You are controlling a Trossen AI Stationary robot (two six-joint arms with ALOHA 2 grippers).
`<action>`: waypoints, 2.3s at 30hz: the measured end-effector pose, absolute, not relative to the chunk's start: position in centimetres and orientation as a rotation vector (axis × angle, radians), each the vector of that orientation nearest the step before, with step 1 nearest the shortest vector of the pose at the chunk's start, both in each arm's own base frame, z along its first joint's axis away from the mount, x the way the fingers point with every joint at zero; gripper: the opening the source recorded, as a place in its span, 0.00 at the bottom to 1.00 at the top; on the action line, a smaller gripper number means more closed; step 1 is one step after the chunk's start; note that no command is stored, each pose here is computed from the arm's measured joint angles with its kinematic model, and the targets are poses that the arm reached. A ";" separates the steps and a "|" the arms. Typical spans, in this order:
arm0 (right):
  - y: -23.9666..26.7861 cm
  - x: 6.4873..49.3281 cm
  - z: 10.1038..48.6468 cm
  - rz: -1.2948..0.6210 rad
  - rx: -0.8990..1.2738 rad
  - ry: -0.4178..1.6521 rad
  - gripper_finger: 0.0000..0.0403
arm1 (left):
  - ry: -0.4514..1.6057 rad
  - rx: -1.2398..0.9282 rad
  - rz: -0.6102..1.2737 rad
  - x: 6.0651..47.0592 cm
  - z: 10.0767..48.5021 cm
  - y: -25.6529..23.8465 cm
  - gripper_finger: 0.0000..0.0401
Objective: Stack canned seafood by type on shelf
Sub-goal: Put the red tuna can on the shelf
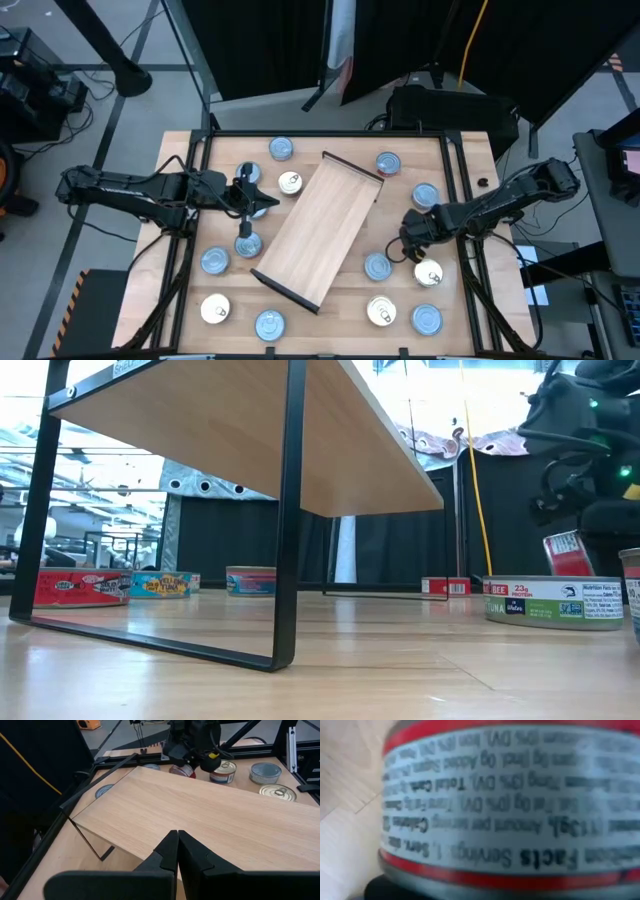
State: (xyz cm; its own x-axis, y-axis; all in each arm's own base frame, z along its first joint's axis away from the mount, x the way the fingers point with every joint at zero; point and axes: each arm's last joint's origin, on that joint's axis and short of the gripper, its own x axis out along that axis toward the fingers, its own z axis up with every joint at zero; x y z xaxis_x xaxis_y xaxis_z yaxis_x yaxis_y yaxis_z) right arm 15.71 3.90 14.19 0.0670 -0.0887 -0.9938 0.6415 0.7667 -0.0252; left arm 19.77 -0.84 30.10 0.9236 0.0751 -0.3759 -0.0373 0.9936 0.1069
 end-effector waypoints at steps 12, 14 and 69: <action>5.8 15.7 19.9 -0.486 0.419 1.422 0.00 | 0.385 0.099 0.058 19.8 30.1 -0.8 0.03; 6.4 16.0 21.8 -0.400 0.364 1.407 0.01 | 0.385 0.103 0.057 19.8 30.1 -0.8 0.03; 4.3 22.2 18.7 0.447 -0.544 1.670 0.71 | 0.337 0.132 0.114 19.9 30.6 -0.7 0.03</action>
